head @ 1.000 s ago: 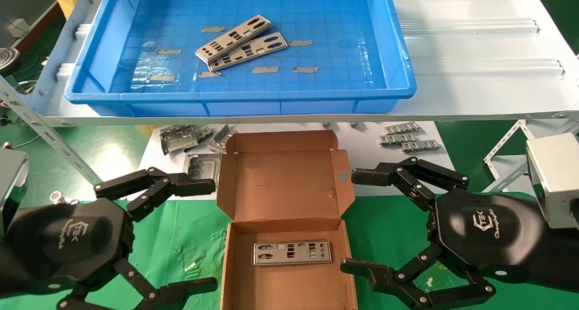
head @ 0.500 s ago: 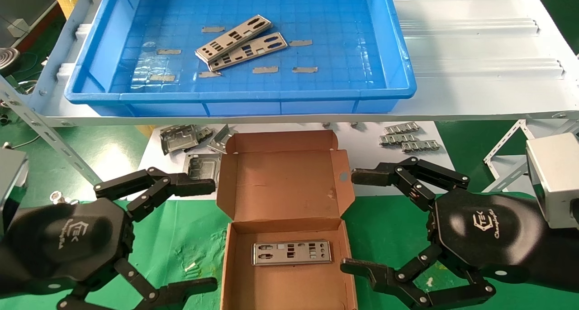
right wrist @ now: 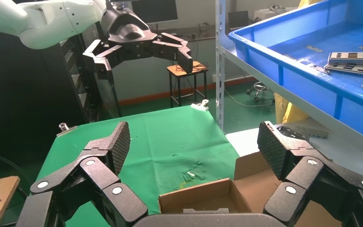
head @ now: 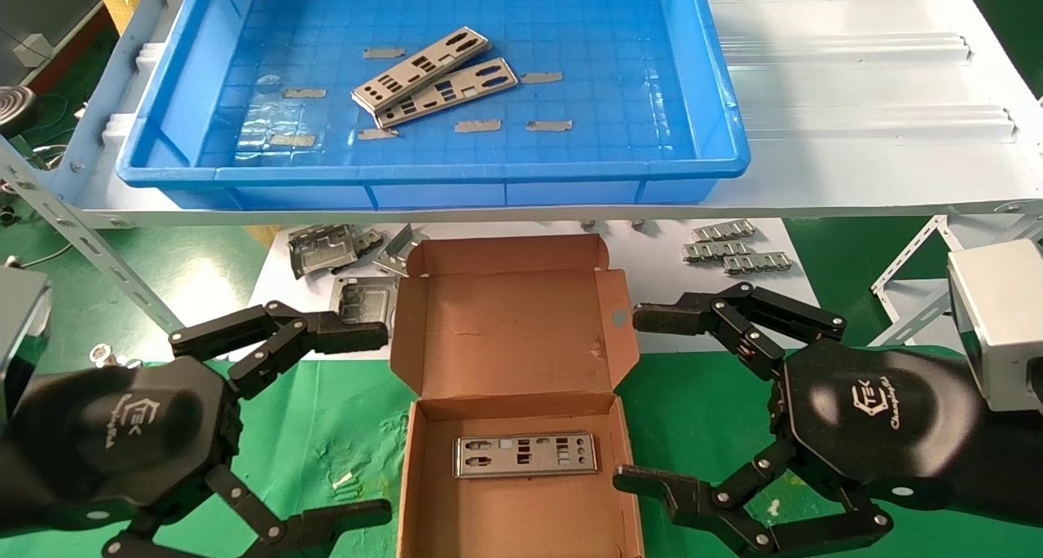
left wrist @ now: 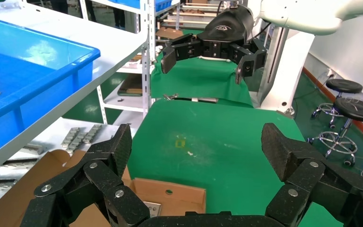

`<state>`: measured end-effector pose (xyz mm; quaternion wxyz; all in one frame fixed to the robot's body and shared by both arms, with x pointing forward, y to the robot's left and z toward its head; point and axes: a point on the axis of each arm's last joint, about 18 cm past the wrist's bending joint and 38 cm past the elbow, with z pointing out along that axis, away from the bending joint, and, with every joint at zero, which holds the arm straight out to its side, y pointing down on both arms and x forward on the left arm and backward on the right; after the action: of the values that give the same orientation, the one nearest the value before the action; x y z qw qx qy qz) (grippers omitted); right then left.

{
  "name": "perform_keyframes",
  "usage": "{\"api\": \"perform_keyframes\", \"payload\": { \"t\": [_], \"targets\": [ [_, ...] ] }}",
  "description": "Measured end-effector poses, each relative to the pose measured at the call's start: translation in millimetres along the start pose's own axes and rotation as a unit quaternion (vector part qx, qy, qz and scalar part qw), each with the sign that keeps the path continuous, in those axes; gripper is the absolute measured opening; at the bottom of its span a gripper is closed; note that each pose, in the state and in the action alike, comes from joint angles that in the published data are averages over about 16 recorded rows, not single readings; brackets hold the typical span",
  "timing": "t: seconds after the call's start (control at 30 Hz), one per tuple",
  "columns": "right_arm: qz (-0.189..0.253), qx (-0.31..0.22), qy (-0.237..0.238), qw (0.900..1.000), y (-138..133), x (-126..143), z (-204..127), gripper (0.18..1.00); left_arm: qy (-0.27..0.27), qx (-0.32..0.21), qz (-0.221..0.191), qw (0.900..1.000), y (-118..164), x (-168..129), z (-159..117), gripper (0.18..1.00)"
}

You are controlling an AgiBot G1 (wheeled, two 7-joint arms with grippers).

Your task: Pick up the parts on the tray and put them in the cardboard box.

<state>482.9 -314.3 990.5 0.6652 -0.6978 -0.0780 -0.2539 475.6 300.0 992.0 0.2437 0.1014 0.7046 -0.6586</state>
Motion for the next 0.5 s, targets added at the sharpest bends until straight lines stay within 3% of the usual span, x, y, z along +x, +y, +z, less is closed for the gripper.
{"api": "perform_keyframes", "payload": {
  "t": [0.5],
  "targets": [
    [0.0,0.0,0.0,1.0,0.0,0.0,0.0,1.0,0.0,0.0,0.0,1.0,0.0,0.0,0.0,1.001]
  ]
}}
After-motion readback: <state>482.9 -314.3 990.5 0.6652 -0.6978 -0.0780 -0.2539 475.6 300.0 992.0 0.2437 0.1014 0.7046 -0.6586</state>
